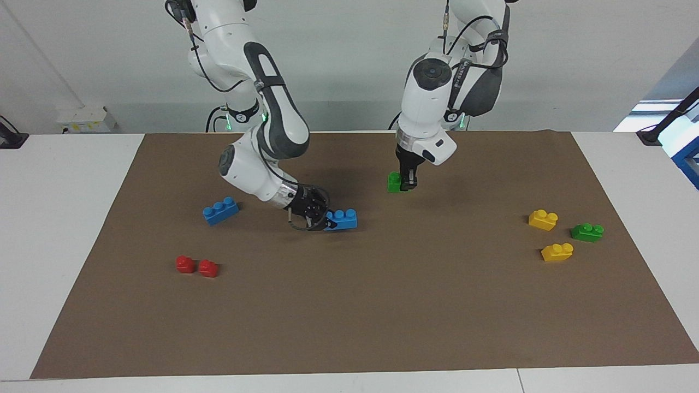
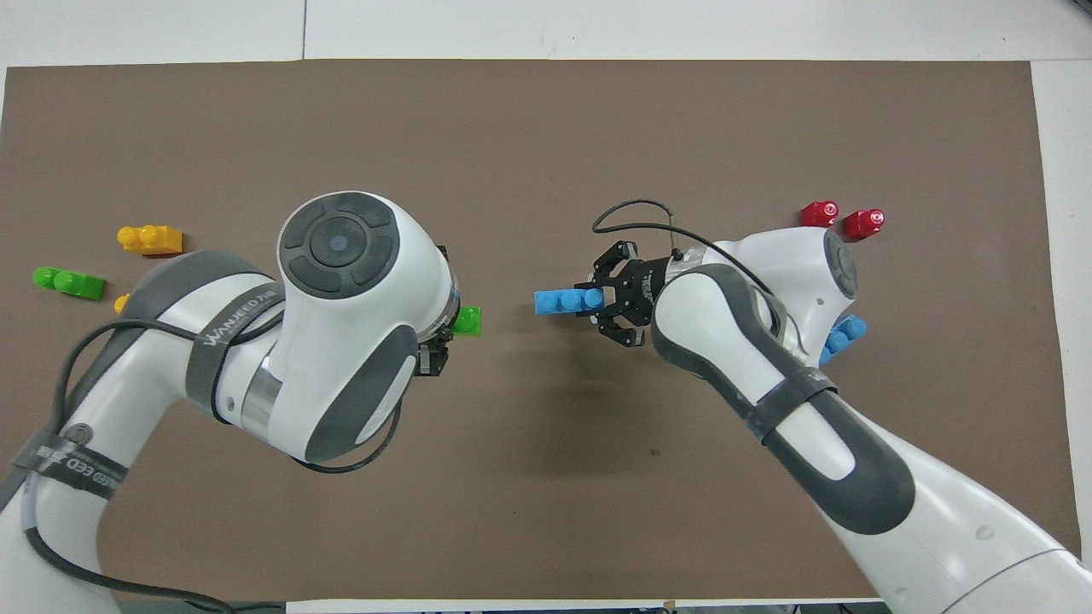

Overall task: Remove green block with left arm and hold with right
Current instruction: 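Carry the green block with the left gripper while the right gripper carries blue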

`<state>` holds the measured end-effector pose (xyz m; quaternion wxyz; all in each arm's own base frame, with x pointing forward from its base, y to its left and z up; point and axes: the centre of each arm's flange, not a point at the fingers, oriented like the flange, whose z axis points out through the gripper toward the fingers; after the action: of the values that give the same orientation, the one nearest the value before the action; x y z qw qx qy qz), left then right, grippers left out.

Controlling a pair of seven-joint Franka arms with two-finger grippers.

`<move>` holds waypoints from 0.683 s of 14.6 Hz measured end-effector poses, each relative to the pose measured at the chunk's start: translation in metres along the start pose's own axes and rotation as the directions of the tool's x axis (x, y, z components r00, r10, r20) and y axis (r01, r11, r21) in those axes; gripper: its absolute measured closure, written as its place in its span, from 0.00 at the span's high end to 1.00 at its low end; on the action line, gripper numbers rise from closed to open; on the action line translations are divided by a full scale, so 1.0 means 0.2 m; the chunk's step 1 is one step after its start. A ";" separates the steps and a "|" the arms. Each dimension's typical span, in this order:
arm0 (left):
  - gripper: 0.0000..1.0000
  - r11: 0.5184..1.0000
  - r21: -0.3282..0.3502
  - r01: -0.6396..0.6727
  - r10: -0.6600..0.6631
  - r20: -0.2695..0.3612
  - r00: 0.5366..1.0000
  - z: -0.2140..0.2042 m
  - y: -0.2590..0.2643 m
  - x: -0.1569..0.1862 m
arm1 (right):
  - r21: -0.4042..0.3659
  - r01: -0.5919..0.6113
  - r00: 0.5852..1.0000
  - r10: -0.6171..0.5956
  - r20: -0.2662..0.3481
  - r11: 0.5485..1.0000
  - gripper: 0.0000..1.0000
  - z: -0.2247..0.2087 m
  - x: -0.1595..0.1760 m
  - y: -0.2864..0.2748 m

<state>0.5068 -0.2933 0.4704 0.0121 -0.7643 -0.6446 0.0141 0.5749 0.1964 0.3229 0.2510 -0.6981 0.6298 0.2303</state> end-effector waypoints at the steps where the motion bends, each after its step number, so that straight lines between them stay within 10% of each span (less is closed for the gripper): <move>1: 0.35 1.000 0.008 -0.024 0.024 -0.001 1.000 0.01 0.02 0.09 | -0.020 0.014 1.000 -0.014 -0.012 1.000 0.34 -0.12 0.07 -0.03; 10: 0.35 0.967 0.017 -0.255 0.255 0.013 0.967 0.11 0.14 0.84 | -0.066 0.178 0.983 -0.180 -0.040 0.982 0.34 -0.66 0.75 -0.01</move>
<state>0.5608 -0.1329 0.4468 0.0139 -0.8406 -0.5408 0.0257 0.5917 -0.0026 0.3298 0.2341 -0.7646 0.5626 0.2102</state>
